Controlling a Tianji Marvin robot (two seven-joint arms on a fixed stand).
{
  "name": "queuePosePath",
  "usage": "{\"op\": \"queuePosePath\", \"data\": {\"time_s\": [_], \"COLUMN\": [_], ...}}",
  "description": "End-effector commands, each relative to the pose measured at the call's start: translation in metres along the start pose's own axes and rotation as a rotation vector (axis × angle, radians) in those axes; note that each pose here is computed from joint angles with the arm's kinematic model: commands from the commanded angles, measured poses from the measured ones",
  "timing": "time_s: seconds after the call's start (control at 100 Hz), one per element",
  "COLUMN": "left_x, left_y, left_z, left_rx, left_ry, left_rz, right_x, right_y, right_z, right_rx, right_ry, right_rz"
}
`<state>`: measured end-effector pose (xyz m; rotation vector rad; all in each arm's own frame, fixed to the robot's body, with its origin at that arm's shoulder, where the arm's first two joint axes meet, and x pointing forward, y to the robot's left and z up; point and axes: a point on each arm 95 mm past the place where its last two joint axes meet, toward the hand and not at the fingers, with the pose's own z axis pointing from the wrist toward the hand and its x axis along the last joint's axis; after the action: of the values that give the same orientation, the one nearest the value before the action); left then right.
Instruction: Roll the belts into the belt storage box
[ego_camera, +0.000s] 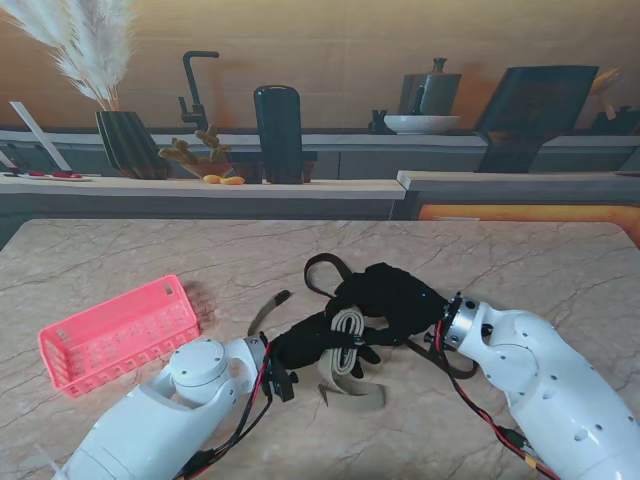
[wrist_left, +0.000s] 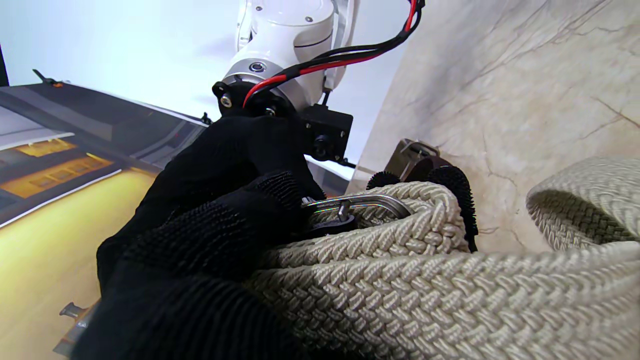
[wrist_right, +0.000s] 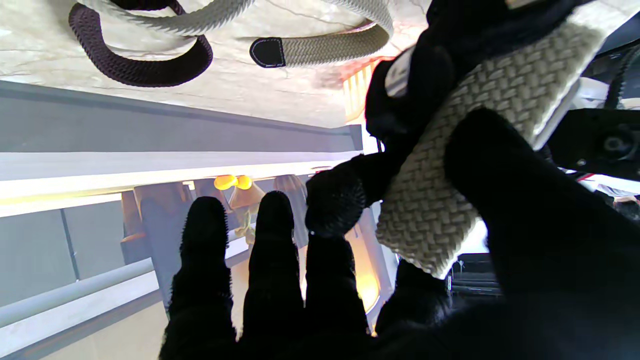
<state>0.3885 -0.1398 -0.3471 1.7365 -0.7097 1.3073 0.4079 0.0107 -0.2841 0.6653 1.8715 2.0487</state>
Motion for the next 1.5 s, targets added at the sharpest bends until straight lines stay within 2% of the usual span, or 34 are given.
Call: {"op": "queuePosePath", "data": {"time_s": [0.0,0.3,0.41,0.49,0.79,0.96,1.11,1.33,1.49], "left_x": [0.003,0.004,0.006,0.007,0.014,0.015,0.015,0.015,0.015], "left_y": [0.006,0.009,0.009,0.009,0.008,0.005,0.001,0.000,0.002], "left_z": [0.003,0.002,0.002,0.001,-0.005,-0.008,-0.009,-0.012,-0.012], "left_rx": [-0.025,-0.034,-0.019,0.003,0.097,0.125,0.184,0.300,0.346], "left_ry": [0.008,0.031,0.046,0.061,0.129,0.123,0.117,0.133,0.132], "left_rz": [-0.002,-0.028,-0.031,-0.033,-0.026,-0.011,-0.007,0.002,0.018], "right_x": [0.003,0.001,0.002,0.002,-0.005,-0.008,-0.010,-0.011,-0.009], "right_y": [-0.004,-0.016,-0.021,-0.022,-0.009,-0.003,0.003,0.017,0.025], "right_z": [0.004,0.010,0.014,0.015,0.005,-0.001,-0.007,-0.017,-0.021], "right_rx": [0.016,-0.003,-0.024,-0.030,-0.172,-0.233,-0.293,-0.431,-0.515], "right_ry": [0.022,0.033,0.027,0.012,-0.122,-0.172,-0.215,-0.291,-0.326], "right_rz": [0.010,0.071,0.131,0.140,0.090,0.062,0.035,-0.066,-0.100]}}
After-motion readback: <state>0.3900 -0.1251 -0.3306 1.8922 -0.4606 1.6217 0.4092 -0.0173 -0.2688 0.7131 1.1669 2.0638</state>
